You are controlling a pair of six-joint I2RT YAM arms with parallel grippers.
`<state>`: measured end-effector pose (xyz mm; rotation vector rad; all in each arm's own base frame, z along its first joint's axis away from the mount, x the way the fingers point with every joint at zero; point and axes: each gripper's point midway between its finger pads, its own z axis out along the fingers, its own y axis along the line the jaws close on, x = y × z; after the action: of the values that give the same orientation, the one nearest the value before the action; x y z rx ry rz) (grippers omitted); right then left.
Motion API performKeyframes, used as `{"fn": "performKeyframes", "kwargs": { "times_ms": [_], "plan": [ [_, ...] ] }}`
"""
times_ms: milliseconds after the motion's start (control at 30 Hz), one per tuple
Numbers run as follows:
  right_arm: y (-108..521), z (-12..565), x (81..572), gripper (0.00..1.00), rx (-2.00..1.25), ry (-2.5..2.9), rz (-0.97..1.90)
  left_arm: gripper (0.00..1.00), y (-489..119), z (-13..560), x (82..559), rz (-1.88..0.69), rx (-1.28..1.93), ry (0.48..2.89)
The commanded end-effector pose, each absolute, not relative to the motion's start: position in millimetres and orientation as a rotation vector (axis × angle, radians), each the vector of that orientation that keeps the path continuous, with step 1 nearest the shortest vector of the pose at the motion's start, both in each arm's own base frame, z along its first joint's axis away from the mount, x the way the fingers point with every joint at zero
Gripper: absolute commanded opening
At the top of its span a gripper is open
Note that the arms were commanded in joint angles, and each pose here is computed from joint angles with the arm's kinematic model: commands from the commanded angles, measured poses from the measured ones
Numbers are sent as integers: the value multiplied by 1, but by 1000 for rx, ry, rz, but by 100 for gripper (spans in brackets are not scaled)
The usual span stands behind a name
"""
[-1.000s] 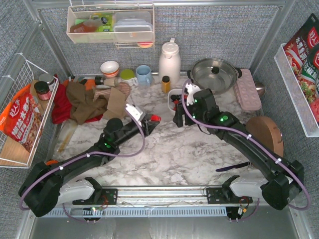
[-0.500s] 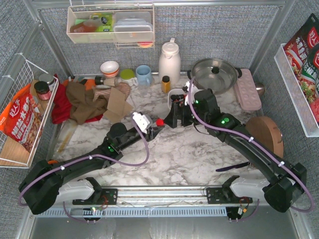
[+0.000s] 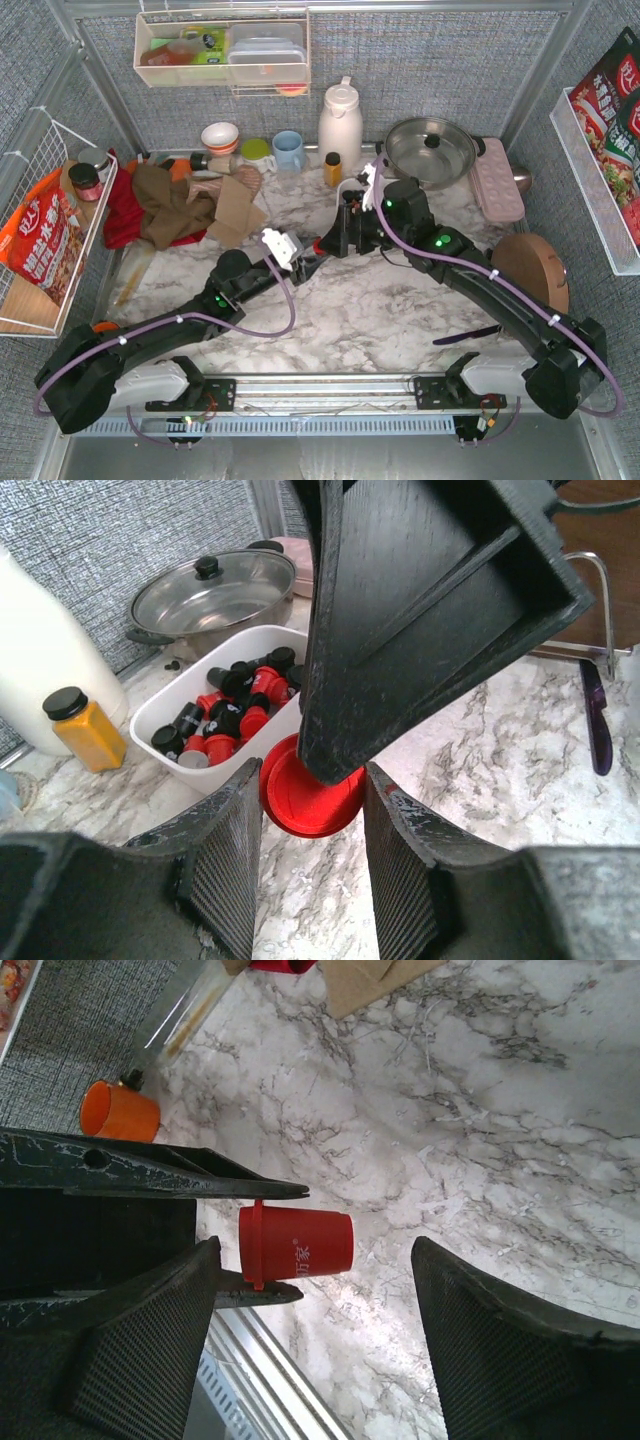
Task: Mix the coffee capsules in the storage basket
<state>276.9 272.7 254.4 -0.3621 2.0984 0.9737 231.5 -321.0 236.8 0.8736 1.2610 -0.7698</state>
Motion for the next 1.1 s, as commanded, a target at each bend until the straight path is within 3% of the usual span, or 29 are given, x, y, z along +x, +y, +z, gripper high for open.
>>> {"fn": "performKeyframes", "kwargs": {
  "times_ms": [0, 733, 1067],
  "plan": [
    [284, 261, 276, 80, -371, 2066, 1050, 41, -323, 251, 227, -799, 862, 1207],
    [293, 252, 274, 56, -341, 2100, 1094, 41, -320, 247, 227, -792, 853, 1217],
    [290, 249, 277, 47, -311, 2105, 1069, 58, -321, 239, 230, -780, 855, 1245]
  ]
}}
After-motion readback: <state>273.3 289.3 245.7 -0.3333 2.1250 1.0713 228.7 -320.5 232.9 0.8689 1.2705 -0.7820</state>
